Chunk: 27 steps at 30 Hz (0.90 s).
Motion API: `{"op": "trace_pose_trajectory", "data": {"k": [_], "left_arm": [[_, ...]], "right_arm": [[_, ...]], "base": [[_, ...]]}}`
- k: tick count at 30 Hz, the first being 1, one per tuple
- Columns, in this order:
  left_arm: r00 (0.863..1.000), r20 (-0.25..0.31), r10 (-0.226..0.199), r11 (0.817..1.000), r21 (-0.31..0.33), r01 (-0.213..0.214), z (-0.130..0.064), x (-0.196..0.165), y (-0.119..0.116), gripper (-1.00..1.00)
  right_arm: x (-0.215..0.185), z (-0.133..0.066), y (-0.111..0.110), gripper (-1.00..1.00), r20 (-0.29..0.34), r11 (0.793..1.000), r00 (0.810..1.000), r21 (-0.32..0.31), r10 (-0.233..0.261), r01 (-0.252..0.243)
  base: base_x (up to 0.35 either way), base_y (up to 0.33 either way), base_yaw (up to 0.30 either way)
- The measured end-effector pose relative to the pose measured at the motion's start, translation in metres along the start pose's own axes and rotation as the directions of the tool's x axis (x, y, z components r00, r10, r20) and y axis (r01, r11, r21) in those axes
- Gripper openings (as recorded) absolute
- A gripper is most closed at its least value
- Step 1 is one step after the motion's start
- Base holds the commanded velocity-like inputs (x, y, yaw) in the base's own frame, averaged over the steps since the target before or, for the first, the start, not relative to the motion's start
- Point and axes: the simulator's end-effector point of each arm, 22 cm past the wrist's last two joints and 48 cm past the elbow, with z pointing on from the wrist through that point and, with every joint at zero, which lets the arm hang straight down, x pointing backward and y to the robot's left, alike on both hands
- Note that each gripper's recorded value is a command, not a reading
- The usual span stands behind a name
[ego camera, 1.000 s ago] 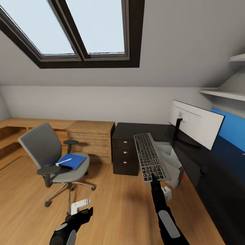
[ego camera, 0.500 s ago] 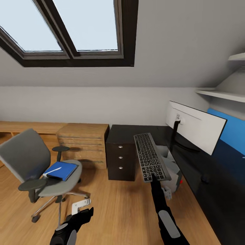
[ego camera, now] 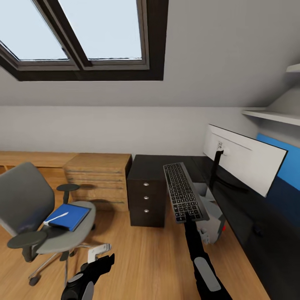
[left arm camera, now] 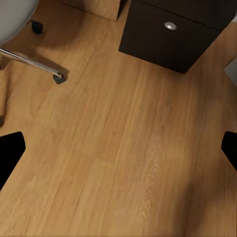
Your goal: In the bedroom, organize the workspace by keeping the computer under the desk, ensuring the monitor is on the desk, placing the keyboard on the desk next to the monitor, placing the mouse on the desk next to the keyboard, moving the folder from the swivel chair onto the desk next to the mouse, stacking the notebook on top of the folder with the pen on top of the notebook, and positioning the swivel chair next to the desk.
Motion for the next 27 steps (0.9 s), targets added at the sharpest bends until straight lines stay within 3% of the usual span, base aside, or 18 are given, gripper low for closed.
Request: {"op": "trace_pose_trajectory", "data": {"k": [11, 17, 27], "left_arm": [[1.0, 0.0, 0.005, 1.0, 0.003, -0.005, 0.0, 0.0, -0.002, 1.0], [1.0, 0.0, 0.006, 1.0, 0.005, -0.006, 0.0, 0.0, -0.003, 1.0], [1.0, -0.002, 0.006, 1.0, 0.005, -0.006, 0.0, 0.001, -0.003, 1.0]], "right_arm": [[-0.002, 0.0, -0.001, -1.0, 0.006, 1.0, 1.0, 0.001, 0.002, -0.002], [-0.026, -0.001, -0.014, -1.0, 0.064, 0.999, 0.998, 0.033, 0.027, -0.03], [-0.03, -0.002, -0.017, -1.0, 0.075, 0.999, 0.997, 0.038, 0.03, -0.033]], "base": [[0.321, 0.0, 0.0], [0.321, 0.0, 0.0], [0.323, 0.0, 0.0]]}}
